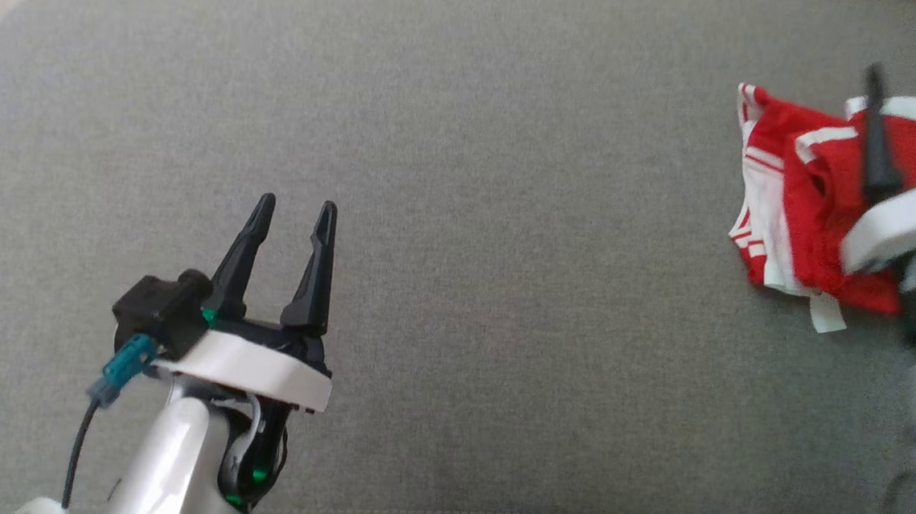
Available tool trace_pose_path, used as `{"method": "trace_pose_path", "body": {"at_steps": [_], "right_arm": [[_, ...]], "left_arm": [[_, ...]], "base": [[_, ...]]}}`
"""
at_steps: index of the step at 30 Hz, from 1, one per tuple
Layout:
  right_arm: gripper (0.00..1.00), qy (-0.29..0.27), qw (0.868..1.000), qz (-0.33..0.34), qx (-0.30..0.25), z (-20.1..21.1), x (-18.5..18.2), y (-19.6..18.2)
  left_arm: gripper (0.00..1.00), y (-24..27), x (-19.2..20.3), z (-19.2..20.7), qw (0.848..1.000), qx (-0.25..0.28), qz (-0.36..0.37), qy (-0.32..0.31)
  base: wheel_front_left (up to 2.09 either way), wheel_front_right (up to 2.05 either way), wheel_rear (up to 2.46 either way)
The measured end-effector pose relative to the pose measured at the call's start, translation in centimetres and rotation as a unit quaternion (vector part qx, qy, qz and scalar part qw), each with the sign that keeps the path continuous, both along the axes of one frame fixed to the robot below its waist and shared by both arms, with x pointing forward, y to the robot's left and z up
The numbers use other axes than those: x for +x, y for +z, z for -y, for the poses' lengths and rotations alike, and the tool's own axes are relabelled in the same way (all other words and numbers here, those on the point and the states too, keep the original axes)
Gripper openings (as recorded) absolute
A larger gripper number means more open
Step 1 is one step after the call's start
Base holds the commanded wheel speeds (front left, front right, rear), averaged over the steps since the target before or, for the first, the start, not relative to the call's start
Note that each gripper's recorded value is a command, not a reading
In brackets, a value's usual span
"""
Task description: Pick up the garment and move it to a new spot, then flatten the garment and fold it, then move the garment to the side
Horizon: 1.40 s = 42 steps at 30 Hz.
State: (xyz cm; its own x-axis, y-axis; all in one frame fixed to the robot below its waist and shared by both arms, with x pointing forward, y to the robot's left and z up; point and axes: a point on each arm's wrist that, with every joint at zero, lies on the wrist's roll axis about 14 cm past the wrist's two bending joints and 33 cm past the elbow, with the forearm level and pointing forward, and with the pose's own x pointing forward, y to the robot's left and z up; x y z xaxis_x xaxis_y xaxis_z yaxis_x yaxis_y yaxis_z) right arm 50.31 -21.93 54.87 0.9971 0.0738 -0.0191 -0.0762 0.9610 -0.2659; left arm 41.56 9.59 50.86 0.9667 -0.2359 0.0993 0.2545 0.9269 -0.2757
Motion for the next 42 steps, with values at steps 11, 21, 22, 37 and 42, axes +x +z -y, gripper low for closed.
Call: {"method": "trace_pose_path", "body": {"at_steps": [11, 21, 22, 37, 42], "right_arm": [[1.00, 0.017, 0.985, 0.018, 0.172, -5.1, -7.3, -3.1], [1.00, 0.025, 0.970, 0.010, 0.242, -6.7, -11.8, -5.1], [1.00, 0.027, 0.970, 0.008, 0.242, -6.8, -12.0, -5.3], [1.00, 0.029, 0.969, 0.017, 0.244, -6.8, -12.1, -4.7], [1.00, 0.029, 0.969, 0.016, 0.243, -6.9, -12.1, -4.8]], "left_arm": [[1.00, 0.8, -3.2, -1.0, 1.000, 0.000, 0.007, 0.016], [1.00, 0.1, -5.6, -2.1, 0.999, -0.004, -0.005, 0.035], [1.00, 0.0, -5.7, -2.1, 0.999, -0.004, -0.006, 0.035], [1.00, 0.0, -5.7, -2.2, 0.999, 0.002, -0.006, 0.041], [1.00, -0.1, -5.7, -2.2, 0.999, 0.001, -0.007, 0.040]], "base": [[0.00, 0.00, 0.00], [0.00, 0.00, 0.00], [0.00, 0.00, 0.00], [0.00, 0.00, 0.00], [0.00, 0.00, 0.00]]}}
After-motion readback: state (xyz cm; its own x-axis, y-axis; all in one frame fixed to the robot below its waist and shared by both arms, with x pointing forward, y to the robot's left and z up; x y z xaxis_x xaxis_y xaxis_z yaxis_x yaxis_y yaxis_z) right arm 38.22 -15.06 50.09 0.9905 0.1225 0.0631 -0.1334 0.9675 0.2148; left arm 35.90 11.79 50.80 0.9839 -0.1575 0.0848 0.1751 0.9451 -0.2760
